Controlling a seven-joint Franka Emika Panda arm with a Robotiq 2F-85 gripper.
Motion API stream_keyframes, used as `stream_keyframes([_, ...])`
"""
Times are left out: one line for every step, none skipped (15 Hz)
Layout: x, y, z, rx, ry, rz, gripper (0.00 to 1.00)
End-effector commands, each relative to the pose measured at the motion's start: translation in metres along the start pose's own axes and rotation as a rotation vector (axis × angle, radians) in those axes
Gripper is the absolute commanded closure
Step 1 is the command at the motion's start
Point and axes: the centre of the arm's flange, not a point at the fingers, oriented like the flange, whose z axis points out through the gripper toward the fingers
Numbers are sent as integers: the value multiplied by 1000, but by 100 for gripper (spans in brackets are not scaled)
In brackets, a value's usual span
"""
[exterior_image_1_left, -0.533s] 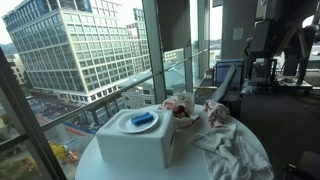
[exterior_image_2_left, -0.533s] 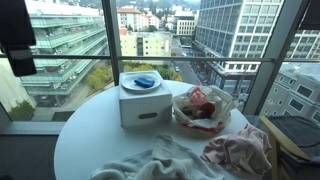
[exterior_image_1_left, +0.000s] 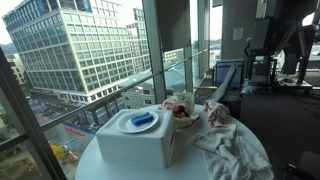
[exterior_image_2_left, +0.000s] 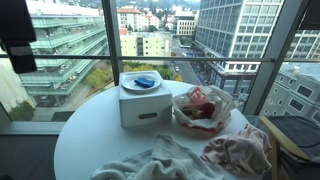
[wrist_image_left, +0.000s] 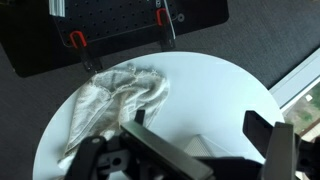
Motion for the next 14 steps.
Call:
stream_keyframes([8,1,19,-12,-2,16,0])
stream_keyframes([15,1,31,-17,-4,34,0])
stream_keyframes([25,-1,45,-10,-11,43,0])
stream_keyframes([31,-3,56,-11,-24,40,0])
stream_keyframes([42,-6,71,-13,-22,36,0])
stream_keyframes([52,-9,85,-15,-7,36,0])
stream_keyframes([62,-13,98,-25,-10,25,0])
stream_keyframes([72,-16,112,-35,-20,25,0])
stream_keyframes([80,-19,123,-41,-28,21,0])
stream_keyframes([90,-22,138,-57,-24,18,0])
stream_keyframes([99,-25,153,-72,-20,20,0])
stream_keyframes([108,-27,170,-94,-11,22,0])
stream_keyframes([117,-28,185,-110,-4,22,0])
stream_keyframes([125,-29,200,-125,-2,24,0])
